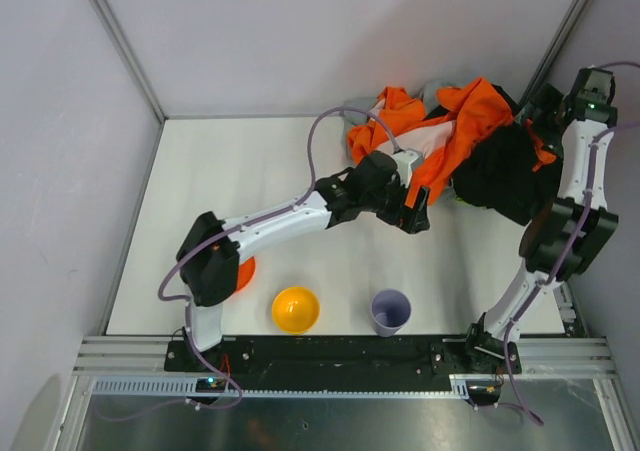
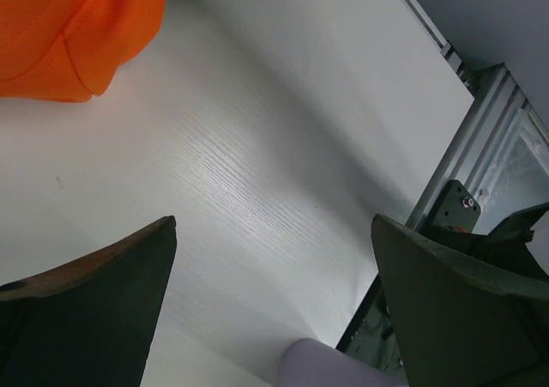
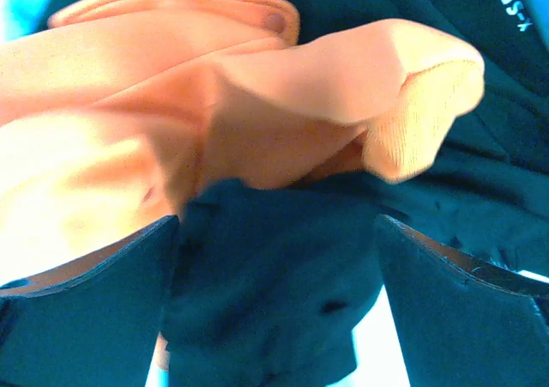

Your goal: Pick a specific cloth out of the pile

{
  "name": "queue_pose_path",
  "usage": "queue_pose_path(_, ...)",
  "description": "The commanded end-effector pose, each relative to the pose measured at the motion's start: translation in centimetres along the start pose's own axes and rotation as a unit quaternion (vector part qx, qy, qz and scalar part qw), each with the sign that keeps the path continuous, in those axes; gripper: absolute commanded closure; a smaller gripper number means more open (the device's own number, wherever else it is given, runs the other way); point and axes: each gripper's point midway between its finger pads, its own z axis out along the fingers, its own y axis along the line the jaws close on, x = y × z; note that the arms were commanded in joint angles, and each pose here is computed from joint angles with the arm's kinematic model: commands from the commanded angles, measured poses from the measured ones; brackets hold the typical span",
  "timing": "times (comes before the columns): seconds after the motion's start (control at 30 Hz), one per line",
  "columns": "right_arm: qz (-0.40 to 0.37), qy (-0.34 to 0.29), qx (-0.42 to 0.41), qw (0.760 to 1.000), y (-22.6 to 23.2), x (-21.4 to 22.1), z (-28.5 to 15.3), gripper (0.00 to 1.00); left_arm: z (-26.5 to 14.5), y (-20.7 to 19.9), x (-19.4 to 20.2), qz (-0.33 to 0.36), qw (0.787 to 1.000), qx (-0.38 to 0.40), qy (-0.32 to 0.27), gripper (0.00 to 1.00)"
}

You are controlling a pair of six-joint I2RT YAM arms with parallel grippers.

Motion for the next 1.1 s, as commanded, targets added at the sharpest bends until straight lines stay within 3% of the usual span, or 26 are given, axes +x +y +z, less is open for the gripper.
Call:
queue_pose_path(0.0, -0.022, -0.054, -0.011, 0.998, 1.2, -1.0, -8.4, 0.01, -3.2, -0.4, -1.8, 0.025, 0.999, -0.009, -0.04, 0.0)
queue_pose_path(0.17, -0.019, -0.078, -0.029, 0.996, 0.9, 0.4, -13.7, 0.01, -4.4, 0.0, -0.8, 0.023, 0.999, -0.016, -0.036, 0.0)
queue_pose_path(0.33, -0.008, -0.038, -0.078, 0.996, 1.3, 7.2, -16.0, 0.01, -4.8, 0.5, 0.0, 0.026, 0.999, -0.026, -0.033, 0.0)
queue_pose_path(0.47, -0.004, 0.026, -0.087, 0.996, 1.1, 15.2, -15.0, 0.01, -4.9, 0.8, 0.1, 0.029, 0.999, -0.031, -0.033, 0.0)
queue_pose_path(0.63, -0.056, 0.079, -0.089, 0.991, 3.2, 23.1, -14.2, 0.01, -5.0, 1.1, 0.3, 0.03, 0.998, -0.04, -0.034, 0.0)
queue_pose_path(0.83, -0.085, 0.117, -0.138, 0.98, 7.1, 27.4, -12.0, 0.05, -5.4, 1.8, 0.5, 0.033, 0.997, -0.056, -0.037, 0.0)
queue_pose_path(1.07, -0.102, 0.171, -0.213, 0.956, 12.7, 31.1, -9.4, 0.2, -6.2, 3.4, 1.2, 0.032, 0.995, -0.085, -0.039, 0.0)
